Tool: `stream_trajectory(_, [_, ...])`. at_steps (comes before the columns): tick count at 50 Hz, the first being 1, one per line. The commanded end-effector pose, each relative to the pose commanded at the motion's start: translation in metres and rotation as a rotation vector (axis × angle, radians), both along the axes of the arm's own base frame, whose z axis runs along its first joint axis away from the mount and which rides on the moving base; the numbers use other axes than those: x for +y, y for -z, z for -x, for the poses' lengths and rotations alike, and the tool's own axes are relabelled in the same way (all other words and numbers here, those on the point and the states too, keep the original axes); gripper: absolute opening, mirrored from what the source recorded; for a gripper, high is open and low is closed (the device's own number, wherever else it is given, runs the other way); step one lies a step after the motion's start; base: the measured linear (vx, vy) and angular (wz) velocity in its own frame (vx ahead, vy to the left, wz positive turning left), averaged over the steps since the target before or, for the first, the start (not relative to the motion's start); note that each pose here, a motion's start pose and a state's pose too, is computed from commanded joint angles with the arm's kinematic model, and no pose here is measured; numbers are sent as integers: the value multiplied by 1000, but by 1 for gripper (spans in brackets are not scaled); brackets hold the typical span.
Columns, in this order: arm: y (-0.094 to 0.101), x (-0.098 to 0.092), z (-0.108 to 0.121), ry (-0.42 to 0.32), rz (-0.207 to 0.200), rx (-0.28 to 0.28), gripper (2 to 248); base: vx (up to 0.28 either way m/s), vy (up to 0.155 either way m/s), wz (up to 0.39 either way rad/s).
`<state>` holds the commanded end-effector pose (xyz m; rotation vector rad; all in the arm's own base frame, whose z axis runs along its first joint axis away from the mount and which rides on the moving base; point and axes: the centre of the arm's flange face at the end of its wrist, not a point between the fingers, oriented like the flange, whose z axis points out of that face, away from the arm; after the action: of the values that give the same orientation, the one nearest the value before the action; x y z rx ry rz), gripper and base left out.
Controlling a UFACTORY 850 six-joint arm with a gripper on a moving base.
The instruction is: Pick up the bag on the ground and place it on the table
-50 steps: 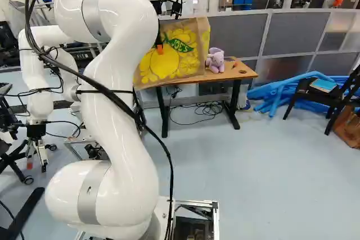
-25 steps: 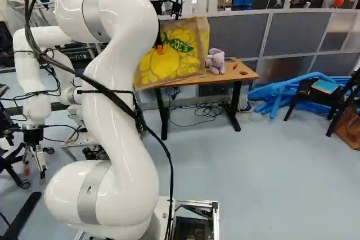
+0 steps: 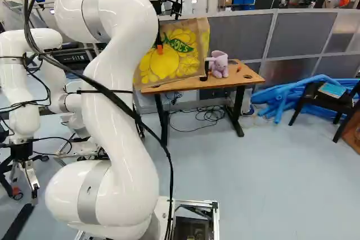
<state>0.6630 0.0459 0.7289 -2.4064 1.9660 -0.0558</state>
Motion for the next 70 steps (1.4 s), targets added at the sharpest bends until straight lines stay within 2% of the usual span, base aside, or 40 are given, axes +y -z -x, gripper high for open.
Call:
stream_trajectory(34, [0, 0, 0, 0, 0, 0, 24, 79, 24, 110])
stream_trajectory(70, [0, 0, 0, 0, 0, 0, 24, 163, 2, 2])
